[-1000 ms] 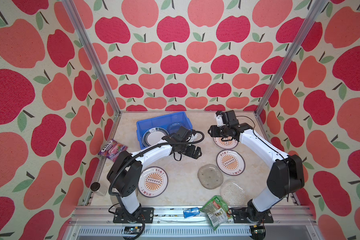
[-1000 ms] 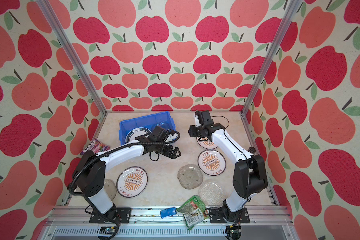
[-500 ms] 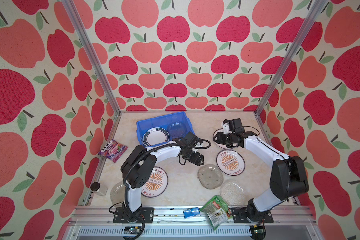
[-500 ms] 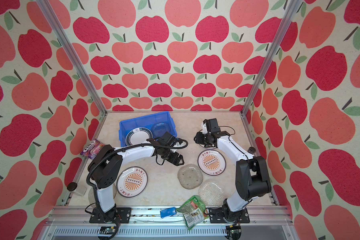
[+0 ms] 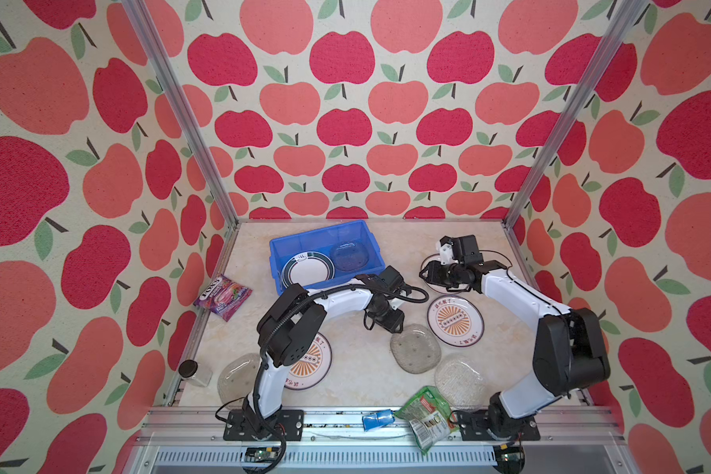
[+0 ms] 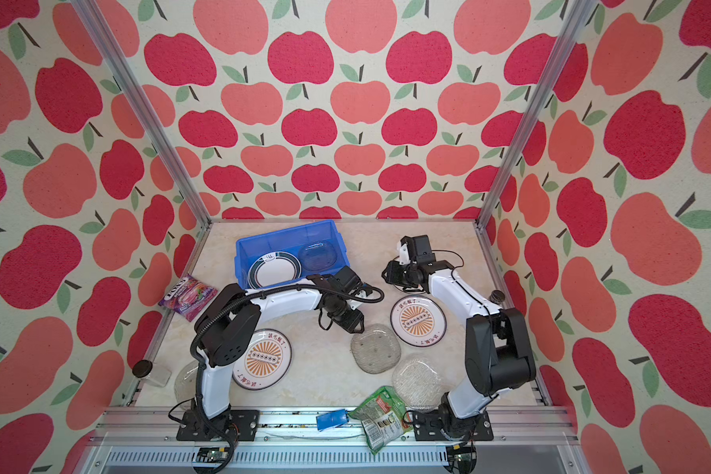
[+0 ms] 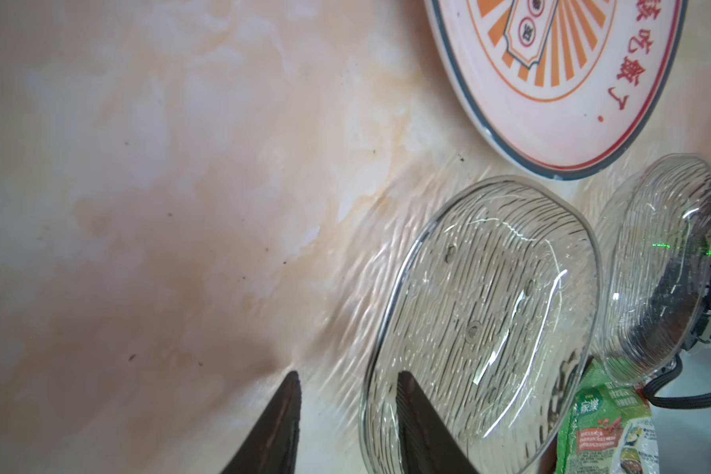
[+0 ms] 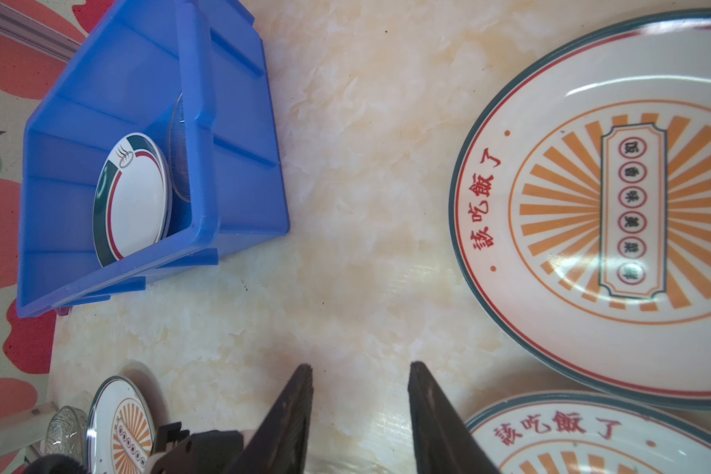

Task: Place the plates into the plastic bin on the countertop
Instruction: 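Lower the left gripper to the clear ribbed glass dish nearer the robot, then grasp the edge of the glass dish with the left gripper, then lift the glass dish and carry it over the blue bin with the left gripper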

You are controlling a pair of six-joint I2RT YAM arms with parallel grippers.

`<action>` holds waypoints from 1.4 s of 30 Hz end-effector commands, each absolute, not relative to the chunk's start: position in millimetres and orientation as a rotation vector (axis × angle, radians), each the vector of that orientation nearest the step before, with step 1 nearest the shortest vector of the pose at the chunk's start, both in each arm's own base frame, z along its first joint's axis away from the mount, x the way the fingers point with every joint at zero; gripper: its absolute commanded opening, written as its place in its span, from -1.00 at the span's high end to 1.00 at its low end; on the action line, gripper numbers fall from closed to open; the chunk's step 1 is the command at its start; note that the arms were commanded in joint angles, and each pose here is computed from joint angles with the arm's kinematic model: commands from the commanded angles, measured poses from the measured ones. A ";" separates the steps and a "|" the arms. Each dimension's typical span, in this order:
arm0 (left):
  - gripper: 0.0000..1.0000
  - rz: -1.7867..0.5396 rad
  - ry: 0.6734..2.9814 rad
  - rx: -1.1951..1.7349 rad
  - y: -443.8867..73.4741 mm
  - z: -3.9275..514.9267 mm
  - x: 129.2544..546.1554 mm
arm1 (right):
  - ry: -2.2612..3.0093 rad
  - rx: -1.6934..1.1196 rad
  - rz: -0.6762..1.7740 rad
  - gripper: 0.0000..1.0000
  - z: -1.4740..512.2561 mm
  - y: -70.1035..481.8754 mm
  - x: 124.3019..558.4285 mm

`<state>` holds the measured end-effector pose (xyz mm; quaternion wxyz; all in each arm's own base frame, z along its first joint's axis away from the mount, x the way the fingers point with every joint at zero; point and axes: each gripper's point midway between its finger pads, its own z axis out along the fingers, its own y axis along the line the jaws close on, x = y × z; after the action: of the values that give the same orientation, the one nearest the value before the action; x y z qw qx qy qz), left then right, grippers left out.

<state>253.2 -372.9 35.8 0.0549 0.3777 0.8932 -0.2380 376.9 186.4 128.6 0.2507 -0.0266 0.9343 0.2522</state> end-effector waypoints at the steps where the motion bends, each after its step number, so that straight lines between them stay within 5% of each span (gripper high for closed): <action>1: 0.31 -0.715 2.755 1.167 -373.6 31.5 249.7 | 2.535 -0.042 0.704 0.16 131.7 181.5 374.6; 9: 0.53 -0.749 2.767 1.173 -376.1 30.8 246.3 | 2.527 -0.021 0.725 0.16 133.1 175.8 375.0; 28: 0.62 -0.841 2.798 1.166 -380.9 28.8 241.7 | 2.529 0.000 0.704 0.16 130.9 163.9 371.3; 33: 1.00 -0.814 2.813 1.133 -376.5 27.4 246.8 | 2.522 0.008 0.708 0.16 132.7 163.2 373.8; 42: 1.00 -0.824 2.765 0.941 -333.7 70.9 282.8 | 2.504 0.015 0.736 0.16 139.1 167.6 380.4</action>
<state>267.8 -351.1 34.7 0.0202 0.3300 0.9066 -0.2624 375.5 165.6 127.0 0.2517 0.0001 0.9328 0.2577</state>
